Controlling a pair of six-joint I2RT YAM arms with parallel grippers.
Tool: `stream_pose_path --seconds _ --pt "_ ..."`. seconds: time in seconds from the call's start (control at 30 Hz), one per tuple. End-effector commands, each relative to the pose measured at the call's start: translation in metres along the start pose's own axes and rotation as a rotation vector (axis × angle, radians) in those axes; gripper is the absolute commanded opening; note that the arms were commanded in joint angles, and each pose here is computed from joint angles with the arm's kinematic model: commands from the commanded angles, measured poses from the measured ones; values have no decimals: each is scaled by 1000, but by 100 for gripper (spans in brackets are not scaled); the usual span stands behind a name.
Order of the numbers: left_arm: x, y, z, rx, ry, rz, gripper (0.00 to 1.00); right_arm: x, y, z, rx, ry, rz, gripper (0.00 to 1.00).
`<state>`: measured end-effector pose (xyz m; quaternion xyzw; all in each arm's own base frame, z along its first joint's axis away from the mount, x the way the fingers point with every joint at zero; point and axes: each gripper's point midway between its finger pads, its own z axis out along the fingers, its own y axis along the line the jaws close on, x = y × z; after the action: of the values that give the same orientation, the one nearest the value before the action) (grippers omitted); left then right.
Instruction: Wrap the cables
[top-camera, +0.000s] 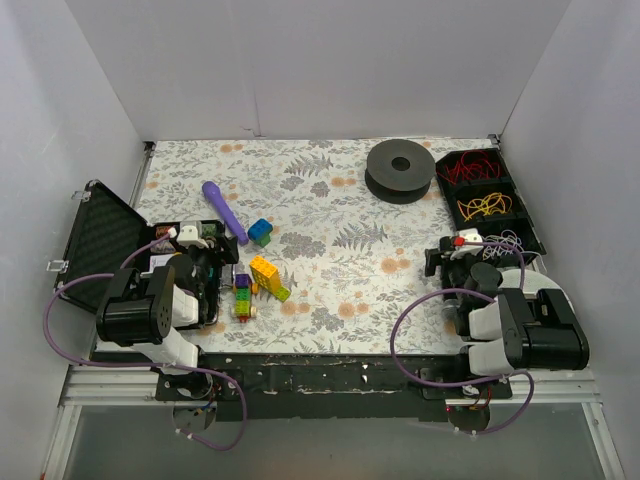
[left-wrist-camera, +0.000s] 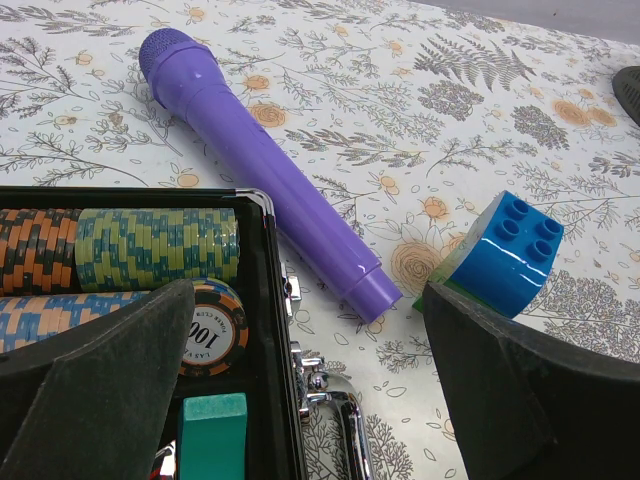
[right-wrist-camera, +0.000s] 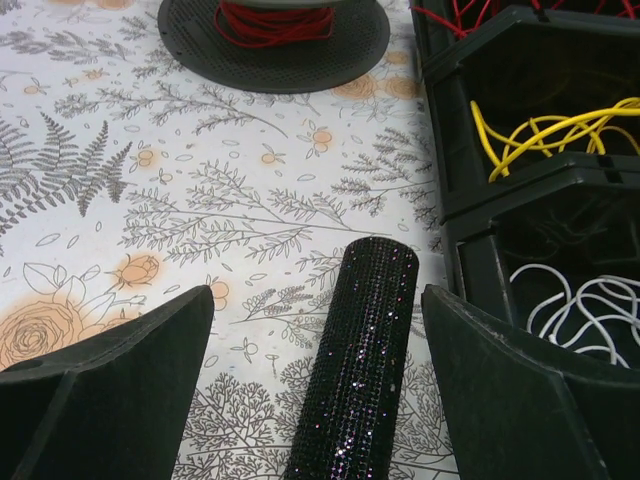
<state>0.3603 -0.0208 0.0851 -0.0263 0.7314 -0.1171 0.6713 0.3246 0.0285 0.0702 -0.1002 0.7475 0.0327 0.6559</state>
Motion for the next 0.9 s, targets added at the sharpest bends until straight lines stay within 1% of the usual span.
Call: stream_pose_path --seconds 0.0,0.07,0.13,0.2,0.23,0.27,0.33,0.4,0.5,0.53,0.57,0.6,0.63,0.67,0.7,0.73,0.8,0.83,0.87 --pt "-7 1 3 1 -19 10 98 -43 -4 -32 54 -230 -31 92" --pt "-9 -2 3 12 -29 11 98 -48 -3 -35 50 -241 -47 91" --pt "-21 3 9 -19 -25 -10 98 -55 -4 -34 47 -244 -51 89" --pt "-30 0 24 12 60 -18 98 -66 -15 -30 107 -236 8 89" --pt "-40 -4 31 43 77 22 98 -71 -16 -30 113 -235 32 88" --pt "-39 -6 34 58 121 29 98 -94 -17 -24 96 -253 36 87" --pt "-50 -6 38 52 152 45 98 -125 -13 -20 54 -253 42 86" --pt "-61 -10 40 83 192 94 98 -156 -12 -19 28 -254 38 84" --pt "-72 -14 40 111 264 136 98 -193 -26 -10 73 -174 53 83" --pt "-75 -15 40 113 288 136 98 -197 -35 -3 106 -125 62 83" --pt "-82 -17 41 117 310 132 98 -190 -42 8 134 -29 70 84" --pt "-91 -21 44 137 325 131 98 -189 -48 16 157 36 76 84" --pt "-91 -25 42 160 368 121 98 -190 -53 28 168 95 82 84" --pt "-99 -36 42 212 384 116 98 -188 -56 41 168 148 89 84" --pt "-102 -42 40 247 411 107 98 -201 -70 50 189 179 99 84" --pt "-109 -47 39 268 424 102 98 -191 -74 64 176 243 104 84" --pt "-119 -50 37 274 436 99 98 -191 -84 88 154 330 131 84" --pt "-122 -50 38 267 441 105 98 -203 -89 106 125 331 145 84" --pt "-123 -48 37 257 451 108 98 -199 -95 117 122 359 157 81"
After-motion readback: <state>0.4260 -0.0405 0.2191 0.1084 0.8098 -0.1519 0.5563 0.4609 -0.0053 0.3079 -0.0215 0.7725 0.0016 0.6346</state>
